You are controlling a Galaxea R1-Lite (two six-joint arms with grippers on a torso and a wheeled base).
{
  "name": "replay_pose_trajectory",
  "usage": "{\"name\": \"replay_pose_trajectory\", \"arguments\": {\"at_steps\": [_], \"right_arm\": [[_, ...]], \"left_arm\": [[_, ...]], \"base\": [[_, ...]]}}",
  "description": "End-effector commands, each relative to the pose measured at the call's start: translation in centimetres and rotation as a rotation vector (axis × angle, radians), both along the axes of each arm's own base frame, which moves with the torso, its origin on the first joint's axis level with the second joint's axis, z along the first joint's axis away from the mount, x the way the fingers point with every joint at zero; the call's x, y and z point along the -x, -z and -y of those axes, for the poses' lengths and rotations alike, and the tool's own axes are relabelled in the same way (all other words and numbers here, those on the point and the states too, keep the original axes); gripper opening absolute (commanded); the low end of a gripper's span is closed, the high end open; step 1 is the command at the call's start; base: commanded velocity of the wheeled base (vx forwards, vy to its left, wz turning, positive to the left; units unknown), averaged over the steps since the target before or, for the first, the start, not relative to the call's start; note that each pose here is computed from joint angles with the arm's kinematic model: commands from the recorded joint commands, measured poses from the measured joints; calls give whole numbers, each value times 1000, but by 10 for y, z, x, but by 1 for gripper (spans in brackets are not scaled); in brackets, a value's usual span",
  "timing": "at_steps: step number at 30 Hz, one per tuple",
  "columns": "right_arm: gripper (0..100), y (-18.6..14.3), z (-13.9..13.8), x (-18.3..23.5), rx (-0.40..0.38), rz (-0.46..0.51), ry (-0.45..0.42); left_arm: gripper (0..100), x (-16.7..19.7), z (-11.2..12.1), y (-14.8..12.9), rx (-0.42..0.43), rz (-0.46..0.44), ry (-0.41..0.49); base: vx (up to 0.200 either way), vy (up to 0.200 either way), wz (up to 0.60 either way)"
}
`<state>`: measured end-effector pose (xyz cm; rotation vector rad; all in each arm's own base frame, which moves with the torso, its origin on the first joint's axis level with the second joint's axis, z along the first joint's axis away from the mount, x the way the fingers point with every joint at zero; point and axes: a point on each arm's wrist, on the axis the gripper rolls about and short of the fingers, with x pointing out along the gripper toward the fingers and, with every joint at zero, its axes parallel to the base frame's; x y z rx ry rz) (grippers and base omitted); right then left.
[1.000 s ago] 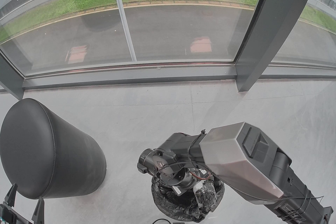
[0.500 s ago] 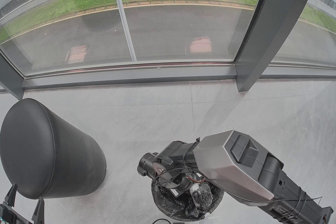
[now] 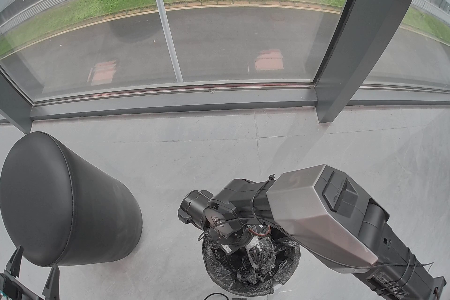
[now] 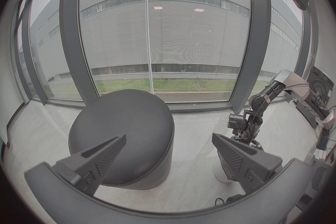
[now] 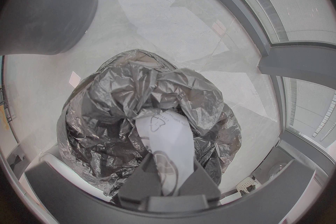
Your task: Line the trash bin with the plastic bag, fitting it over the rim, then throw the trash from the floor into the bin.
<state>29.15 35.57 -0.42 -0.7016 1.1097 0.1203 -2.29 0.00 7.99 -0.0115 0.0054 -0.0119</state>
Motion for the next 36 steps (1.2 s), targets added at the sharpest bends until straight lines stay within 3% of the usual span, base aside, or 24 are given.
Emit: {"name": "replay_pose_trajectory", "arguments": {"at_steps": [1,4,5,28,29,36], "right_arm": [[0,-2,0,0,-3,3,-2],[0,-2,0,0,-3,2,-3],[100,-2,0,0,-2,2,-4],[100,-7,-1,1,-29,-5,2],[0,-7,-1,1,-29,-8,2],[0,-8,0,0,-29,-5,5]], "left_arm": [[100,0,0,5,1,-2,0],[100,0,0,5,1,-2,0],[100,0,0,5,1,-2,0],[100,0,0,5,1,-2,0],[100,0,0,5,1,-2,0],[100,0,0,5,1,-2,0]], "base": [[0,0,0],[0,0,0],[0,0,0],[0,0,0],[0,0,0],[0,0,0]]}}
